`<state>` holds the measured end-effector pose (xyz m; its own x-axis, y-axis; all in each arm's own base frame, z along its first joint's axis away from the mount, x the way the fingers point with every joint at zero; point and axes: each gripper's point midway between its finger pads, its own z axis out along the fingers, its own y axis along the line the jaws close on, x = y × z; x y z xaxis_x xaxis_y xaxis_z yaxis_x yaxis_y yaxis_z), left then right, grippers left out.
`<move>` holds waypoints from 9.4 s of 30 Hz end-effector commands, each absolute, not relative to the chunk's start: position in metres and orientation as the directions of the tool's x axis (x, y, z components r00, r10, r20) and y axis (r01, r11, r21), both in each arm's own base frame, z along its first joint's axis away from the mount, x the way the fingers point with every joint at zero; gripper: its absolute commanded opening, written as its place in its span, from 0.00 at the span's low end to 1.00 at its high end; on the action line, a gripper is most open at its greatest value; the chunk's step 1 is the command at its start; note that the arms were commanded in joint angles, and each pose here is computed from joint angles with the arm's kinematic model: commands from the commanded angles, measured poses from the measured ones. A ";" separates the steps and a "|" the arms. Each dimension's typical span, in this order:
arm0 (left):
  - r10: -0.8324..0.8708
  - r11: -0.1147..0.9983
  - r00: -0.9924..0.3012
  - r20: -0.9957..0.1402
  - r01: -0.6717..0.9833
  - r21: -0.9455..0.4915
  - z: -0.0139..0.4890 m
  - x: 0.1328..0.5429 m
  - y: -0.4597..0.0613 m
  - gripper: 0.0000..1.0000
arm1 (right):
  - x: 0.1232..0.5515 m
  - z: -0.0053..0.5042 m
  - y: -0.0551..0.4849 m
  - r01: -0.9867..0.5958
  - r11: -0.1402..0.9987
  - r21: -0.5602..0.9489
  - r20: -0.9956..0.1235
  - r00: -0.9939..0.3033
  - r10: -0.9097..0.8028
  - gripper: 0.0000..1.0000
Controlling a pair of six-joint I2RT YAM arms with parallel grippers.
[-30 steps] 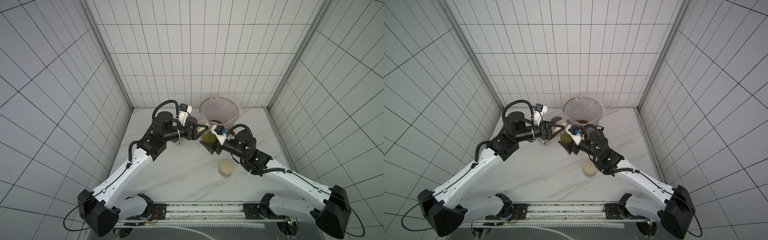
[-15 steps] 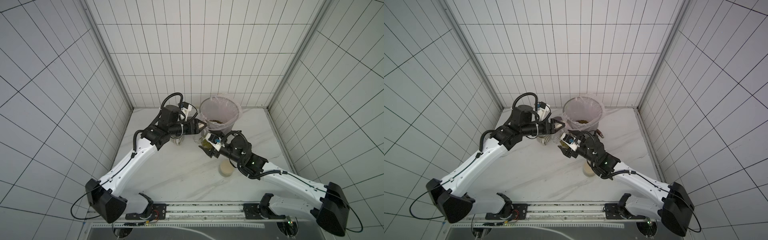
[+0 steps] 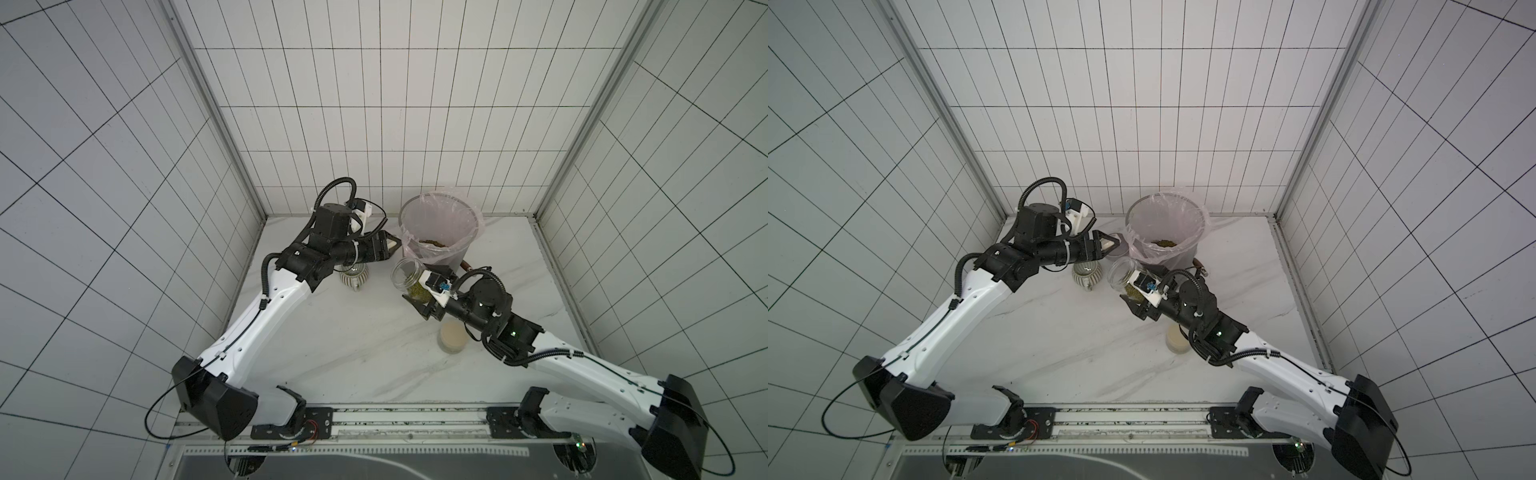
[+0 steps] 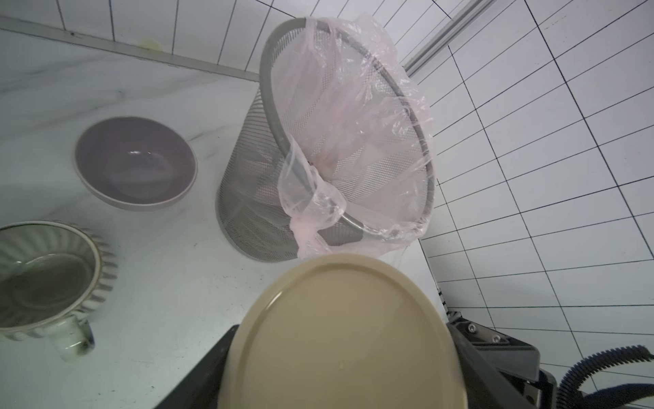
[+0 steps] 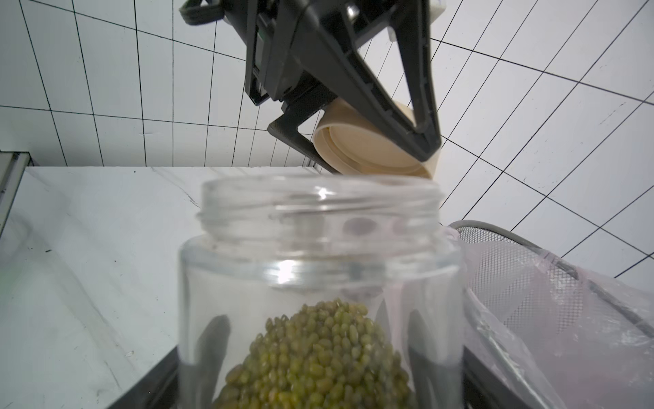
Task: Empty moldy mung beans from jars
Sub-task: Unscrew the lid from the jar, then place the lid at the center of the board, then pour the moldy mung beans from the jar into the trash bin.
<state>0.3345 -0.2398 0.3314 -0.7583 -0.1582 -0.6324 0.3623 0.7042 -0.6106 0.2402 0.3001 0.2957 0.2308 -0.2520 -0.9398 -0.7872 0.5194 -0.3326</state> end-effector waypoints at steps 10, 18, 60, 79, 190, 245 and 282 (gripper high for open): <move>-0.060 0.789 -0.676 -0.734 0.419 -0.450 0.205 0.317 -0.221 0.35 | 0.259 0.372 0.255 -0.750 0.642 -0.161 -0.982 0.184 -0.031 0.58; -0.011 0.790 -0.677 -0.736 0.445 -0.421 0.127 0.313 -0.235 0.37 | 0.303 0.403 0.241 -0.724 0.676 -0.137 -0.989 0.142 -0.048 0.59; 0.069 0.615 -0.421 -0.904 0.732 -0.293 0.316 0.337 -0.253 0.95 | 0.427 0.391 0.201 -0.653 0.719 -0.239 -0.947 -0.008 -0.322 0.59; 0.031 0.162 -0.035 -0.999 0.986 -0.030 0.423 0.410 -0.347 0.89 | 0.421 0.365 0.222 -0.757 0.600 -0.258 -0.945 0.069 -0.320 0.59; -0.204 0.068 -0.232 -0.951 0.966 -0.250 0.479 0.391 -0.372 0.00 | 0.450 0.404 0.160 -0.115 0.163 0.980 -0.198 -0.660 0.725 1.00; -0.227 -0.008 -0.310 -0.923 0.948 -0.317 0.462 0.371 -0.391 0.30 | 0.469 0.424 0.187 -0.185 -0.078 0.980 -0.074 -0.694 0.716 0.78; -0.186 0.229 -0.354 -0.916 0.891 -0.391 0.432 0.389 -0.341 0.98 | 0.493 0.415 0.170 -0.256 0.115 0.960 -0.256 -0.634 0.729 0.69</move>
<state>0.3952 -0.3475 0.4225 -0.3815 -0.1794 -0.9068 0.8842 0.2152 -0.4146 0.5025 0.1726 0.3506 -0.6691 0.7319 -0.1291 -0.0735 0.1076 0.9915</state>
